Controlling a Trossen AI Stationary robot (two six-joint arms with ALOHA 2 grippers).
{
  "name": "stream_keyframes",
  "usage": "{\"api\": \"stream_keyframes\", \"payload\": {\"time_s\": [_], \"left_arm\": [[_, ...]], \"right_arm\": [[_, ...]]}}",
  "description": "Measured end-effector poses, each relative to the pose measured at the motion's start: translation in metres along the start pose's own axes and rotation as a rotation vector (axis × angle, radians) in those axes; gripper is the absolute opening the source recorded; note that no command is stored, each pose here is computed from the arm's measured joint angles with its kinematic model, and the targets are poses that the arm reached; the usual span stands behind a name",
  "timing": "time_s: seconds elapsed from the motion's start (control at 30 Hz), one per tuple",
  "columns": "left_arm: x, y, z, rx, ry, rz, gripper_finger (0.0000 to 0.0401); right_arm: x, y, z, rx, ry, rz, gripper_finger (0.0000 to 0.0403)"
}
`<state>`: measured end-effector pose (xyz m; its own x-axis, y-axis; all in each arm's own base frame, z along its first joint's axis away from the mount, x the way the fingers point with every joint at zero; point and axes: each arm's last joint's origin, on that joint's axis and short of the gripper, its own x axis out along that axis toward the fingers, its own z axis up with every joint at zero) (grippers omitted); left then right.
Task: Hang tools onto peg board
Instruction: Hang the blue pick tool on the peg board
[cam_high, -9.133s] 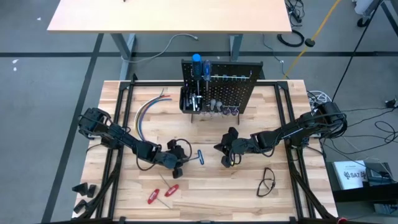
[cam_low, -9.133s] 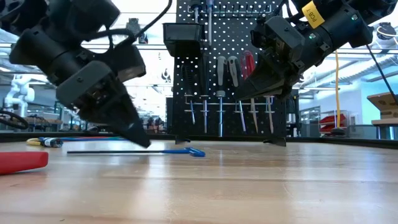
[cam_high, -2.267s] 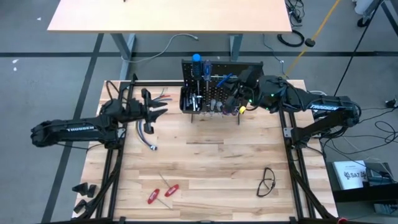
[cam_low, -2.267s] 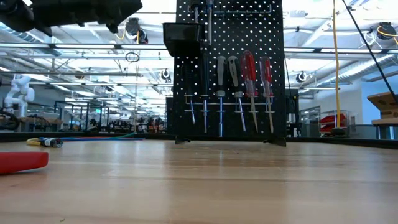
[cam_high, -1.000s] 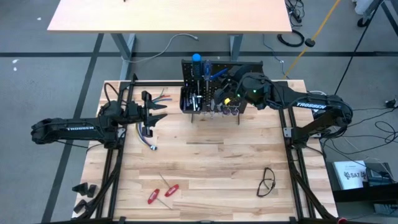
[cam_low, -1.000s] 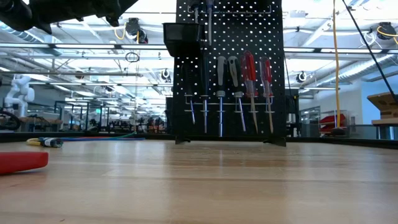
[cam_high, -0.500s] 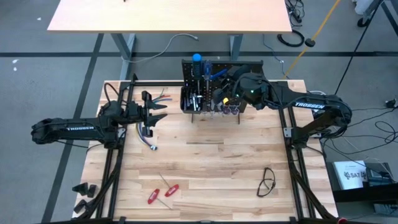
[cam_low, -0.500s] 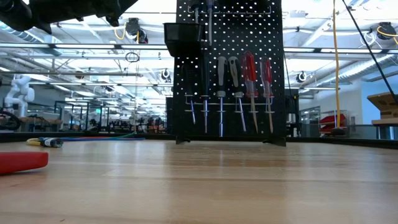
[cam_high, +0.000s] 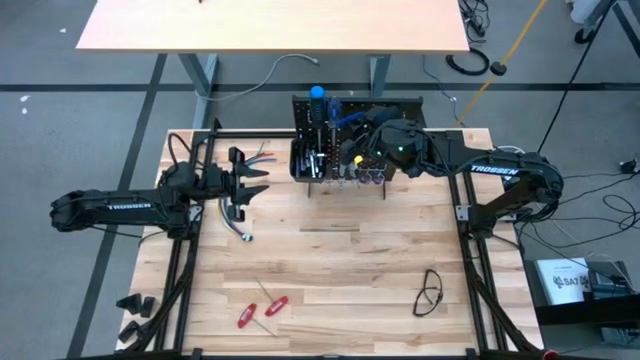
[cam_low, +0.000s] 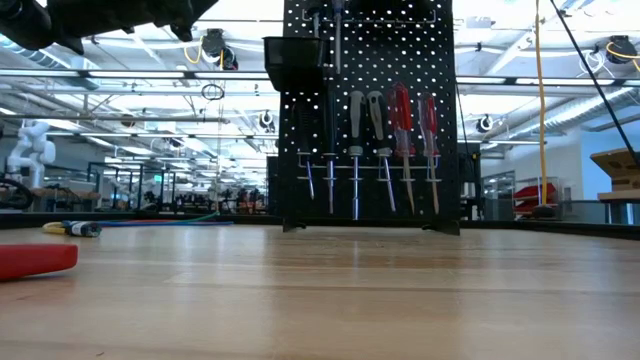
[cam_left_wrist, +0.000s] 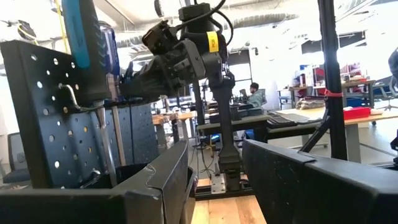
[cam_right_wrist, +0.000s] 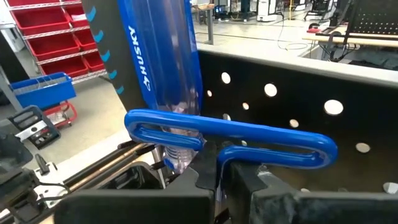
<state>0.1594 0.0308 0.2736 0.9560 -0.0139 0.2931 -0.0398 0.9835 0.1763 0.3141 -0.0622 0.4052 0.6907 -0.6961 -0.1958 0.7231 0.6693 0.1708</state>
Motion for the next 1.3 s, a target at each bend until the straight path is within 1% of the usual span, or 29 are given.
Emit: {"api": "stream_keyframes", "payload": {"time_s": [0.13,0.43,0.63,0.77,1.3], "left_arm": [[0.0,0.0,-0.0001,0.0,0.001,0.0,0.016],[0.0,-0.0001,-0.0001,-0.001,0.0,-0.003,0.016],[0.0,-0.0007,0.0,-0.001,-0.002,-0.024,0.016],[0.0,-0.0007,0.0,-0.001,-0.002,-0.024,0.016],[0.0,-0.0007,0.0001,-0.002,-0.002,-0.024,0.016]], "right_arm": [[-0.0002,0.0002,-0.0001,0.001,0.002,0.003,0.001],[-0.0003,0.0003,-0.0004,0.009,0.005,0.008,0.0061],[-0.0004,0.0004,-0.0009,0.009,0.01,0.012,0.0082],[-0.0004,0.0002,-0.0016,0.009,0.016,0.011,0.0088],[-0.0035,-0.0029,-0.004,0.011,0.047,-0.015,0.0088]]}}
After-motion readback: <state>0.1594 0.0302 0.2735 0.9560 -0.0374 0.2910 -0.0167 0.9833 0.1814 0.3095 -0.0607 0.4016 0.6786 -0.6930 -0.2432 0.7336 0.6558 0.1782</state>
